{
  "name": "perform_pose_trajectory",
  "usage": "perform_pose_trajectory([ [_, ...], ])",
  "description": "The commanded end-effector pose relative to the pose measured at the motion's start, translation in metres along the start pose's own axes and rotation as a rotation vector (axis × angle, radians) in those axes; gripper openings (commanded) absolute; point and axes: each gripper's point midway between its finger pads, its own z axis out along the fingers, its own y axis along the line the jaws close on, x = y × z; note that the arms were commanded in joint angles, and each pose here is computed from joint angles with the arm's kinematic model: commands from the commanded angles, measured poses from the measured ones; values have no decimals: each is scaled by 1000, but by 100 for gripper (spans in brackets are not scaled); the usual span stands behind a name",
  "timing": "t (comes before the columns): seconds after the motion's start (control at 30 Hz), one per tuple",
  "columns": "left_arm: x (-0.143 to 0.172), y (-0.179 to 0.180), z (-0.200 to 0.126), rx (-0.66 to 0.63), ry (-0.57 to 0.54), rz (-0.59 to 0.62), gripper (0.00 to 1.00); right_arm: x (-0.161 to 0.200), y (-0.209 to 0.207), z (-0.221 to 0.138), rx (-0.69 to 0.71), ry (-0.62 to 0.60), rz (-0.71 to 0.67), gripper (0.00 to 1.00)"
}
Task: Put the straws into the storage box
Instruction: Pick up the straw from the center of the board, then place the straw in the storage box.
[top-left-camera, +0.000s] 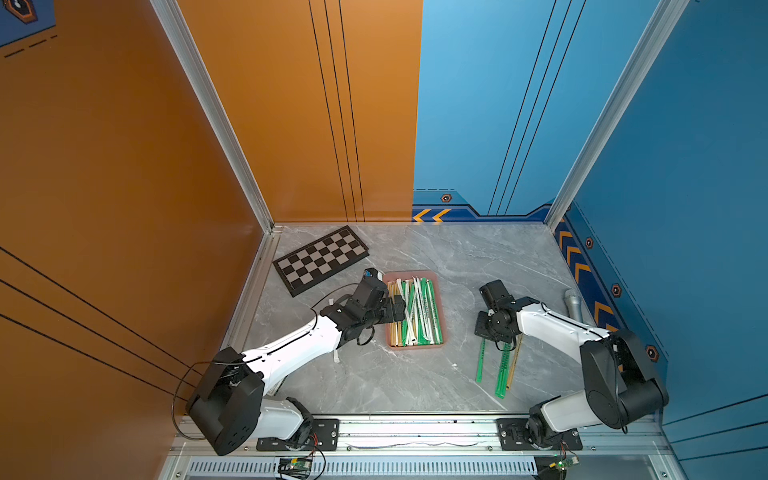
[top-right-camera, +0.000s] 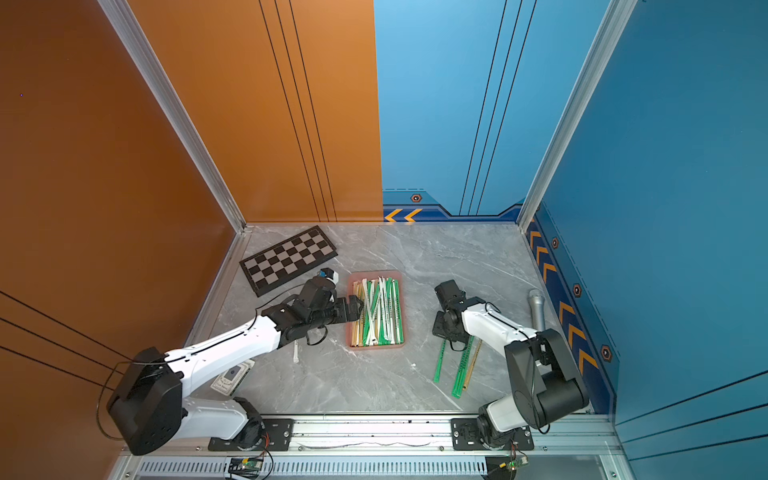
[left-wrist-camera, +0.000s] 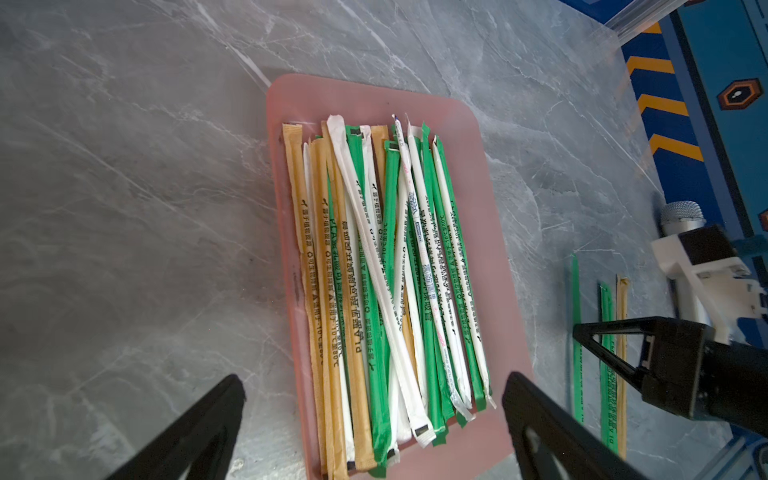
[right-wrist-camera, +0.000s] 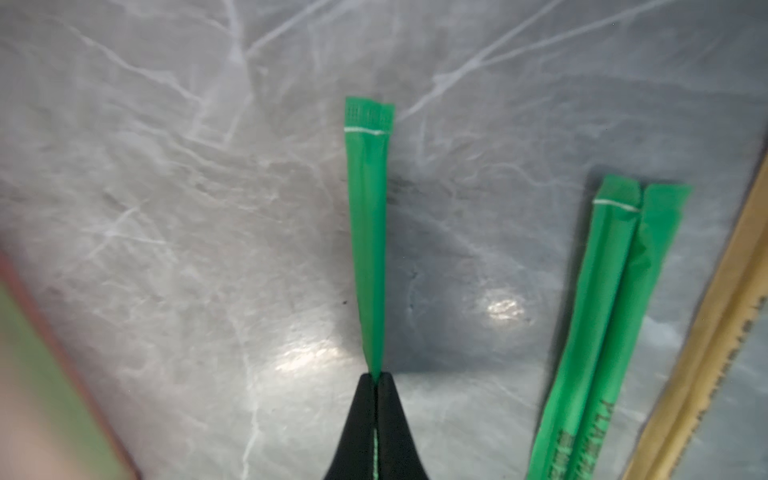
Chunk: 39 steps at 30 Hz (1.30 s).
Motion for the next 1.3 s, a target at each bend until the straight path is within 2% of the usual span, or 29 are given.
perform_pose_trajectory([
  [0.0, 5, 26, -6, -82, 6, -8, 99, -30, 28, -38, -87, -116, 15, 5],
  [0.13, 6, 49, -13, -151, 4, -28, 98, -52, 64, -68, -212, -191, 1, 5],
  [0.27, 7, 70, -19, -207, 2, -66, 99, -63, 110, -81, -321, -217, -81, 5],
  [0.4, 9, 77, -23, -213, 0, -82, 99, -67, 149, -76, -362, -220, -194, 6],
  [0.63, 16, 84, -24, -217, 12, -91, 98, -62, 198, -51, -387, -157, -324, 7],
  [0.8, 19, 99, -28, -271, 27, -89, 99, -61, 204, -30, -345, -121, -341, 15],
  [0.87, 21, 109, -31, -309, 37, -95, 99, -62, 204, -27, -337, -122, -342, 23],
  [1.1, 30, 127, -34, -342, 84, -131, 99, -66, 197, -42, -325, -156, -336, 39],
  [1.17, 31, 130, -35, -347, 84, -130, 99, -66, 188, -49, -305, -174, -327, 40],
  [1.27, 32, 135, -39, -371, 84, -128, 95, -68, 153, -53, -198, -201, -300, 41],
])
